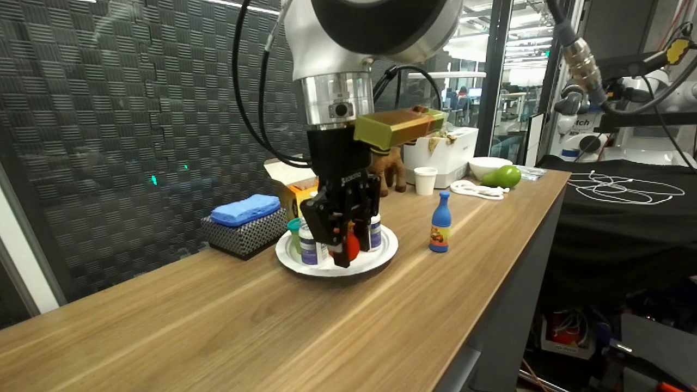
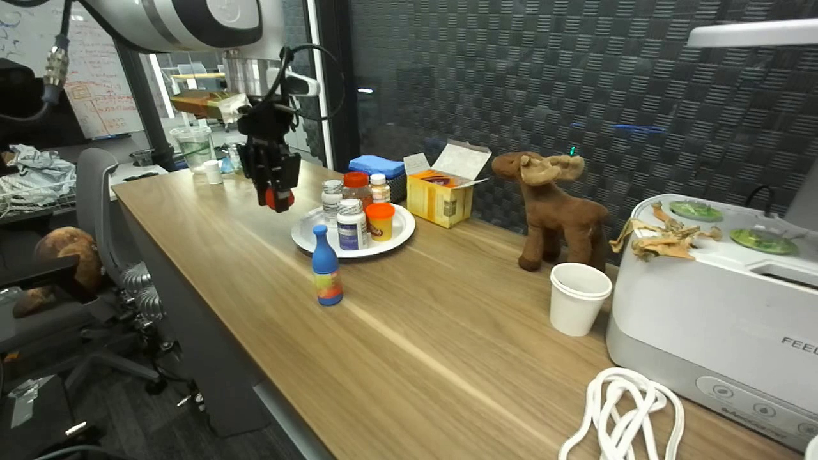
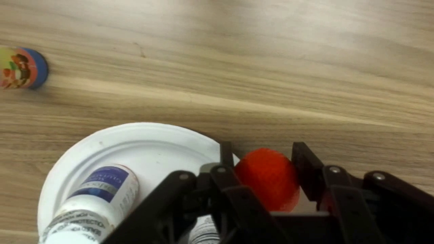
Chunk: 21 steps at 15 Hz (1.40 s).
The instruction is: Pick up all the objects surrounding the white plate and arrange them on the plate
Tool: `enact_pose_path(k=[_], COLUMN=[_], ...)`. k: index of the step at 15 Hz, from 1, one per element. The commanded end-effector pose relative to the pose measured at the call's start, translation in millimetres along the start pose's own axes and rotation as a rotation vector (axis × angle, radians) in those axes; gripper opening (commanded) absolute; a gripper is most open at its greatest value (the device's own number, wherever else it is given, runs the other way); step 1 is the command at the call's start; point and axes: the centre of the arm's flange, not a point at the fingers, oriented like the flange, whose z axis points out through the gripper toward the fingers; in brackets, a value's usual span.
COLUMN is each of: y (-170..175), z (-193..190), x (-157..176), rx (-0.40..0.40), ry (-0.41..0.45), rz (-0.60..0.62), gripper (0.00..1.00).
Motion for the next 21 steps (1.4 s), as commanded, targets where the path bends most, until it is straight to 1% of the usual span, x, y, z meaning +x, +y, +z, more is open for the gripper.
enact_pose_path(k=[1, 4, 7, 10, 14, 15, 16, 17, 21], y=[12, 17, 23, 34, 41, 41, 39, 37, 30], z=[14, 24, 26, 24, 22, 22, 22, 23, 18], x=[14, 29, 42, 52, 54, 53, 50, 49, 41], rx=[-0.031, -0.03, -0.028, -0.052, -0.03, -0.023, -0.016, -0.01, 0.018], ry=[0.02, 0.05, 0.092, 0.123, 0.105, 0.1, 0.093, 0.086, 0.075], rz=[-0.028, -0.032, -0.017, -0.01, -0.009, -0.015, -0.025, -0.034, -0.07], gripper=[0.23, 0.23, 0.23, 0.23, 0.23, 0.35, 0.73, 0.73, 1.0])
